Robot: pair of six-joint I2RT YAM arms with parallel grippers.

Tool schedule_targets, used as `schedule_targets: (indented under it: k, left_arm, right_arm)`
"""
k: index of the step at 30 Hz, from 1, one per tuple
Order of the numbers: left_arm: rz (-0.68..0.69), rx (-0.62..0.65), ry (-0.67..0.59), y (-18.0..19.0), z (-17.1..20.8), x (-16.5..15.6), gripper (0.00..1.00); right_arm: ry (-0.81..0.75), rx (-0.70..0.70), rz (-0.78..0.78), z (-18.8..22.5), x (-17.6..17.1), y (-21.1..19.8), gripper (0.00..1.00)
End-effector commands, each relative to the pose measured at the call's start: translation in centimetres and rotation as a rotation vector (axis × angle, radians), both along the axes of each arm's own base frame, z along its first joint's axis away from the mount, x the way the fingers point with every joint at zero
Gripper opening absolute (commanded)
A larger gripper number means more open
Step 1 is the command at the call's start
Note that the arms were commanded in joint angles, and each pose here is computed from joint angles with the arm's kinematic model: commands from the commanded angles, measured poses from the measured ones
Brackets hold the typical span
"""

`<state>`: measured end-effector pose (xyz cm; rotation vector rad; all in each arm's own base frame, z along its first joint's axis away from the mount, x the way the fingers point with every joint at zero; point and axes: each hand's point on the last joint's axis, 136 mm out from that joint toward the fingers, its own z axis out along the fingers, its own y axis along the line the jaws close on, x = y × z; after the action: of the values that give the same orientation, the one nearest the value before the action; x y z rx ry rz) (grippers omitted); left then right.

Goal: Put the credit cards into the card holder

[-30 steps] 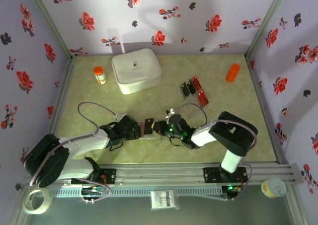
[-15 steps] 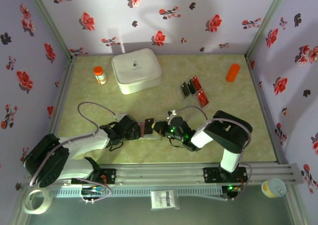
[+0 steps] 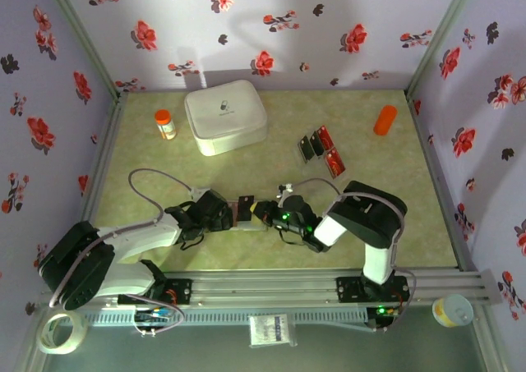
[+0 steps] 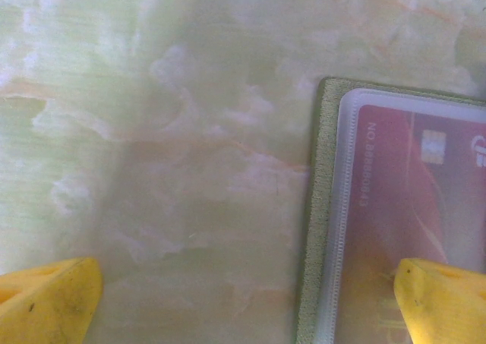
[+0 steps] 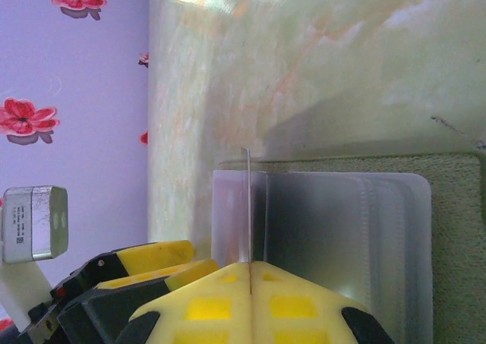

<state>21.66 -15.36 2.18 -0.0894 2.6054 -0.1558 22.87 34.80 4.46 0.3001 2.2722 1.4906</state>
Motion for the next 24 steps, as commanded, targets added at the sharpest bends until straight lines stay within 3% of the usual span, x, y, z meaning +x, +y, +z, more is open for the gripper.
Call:
schedule_targets:
  k: [1,24]
  left_arm:
    - [0.011,0.019,0.041,0.7,-1.0,-1.0,1.0]
    - [0.012,0.02,0.042,0.7,-1.0,-1.0,1.0]
  right_arm:
    - [0.017,0.018,-0.011,-0.5,-0.4,-0.2,0.0]
    - [0.057,-0.187,-0.003,-2.8,-1.5,-1.4,0.0]
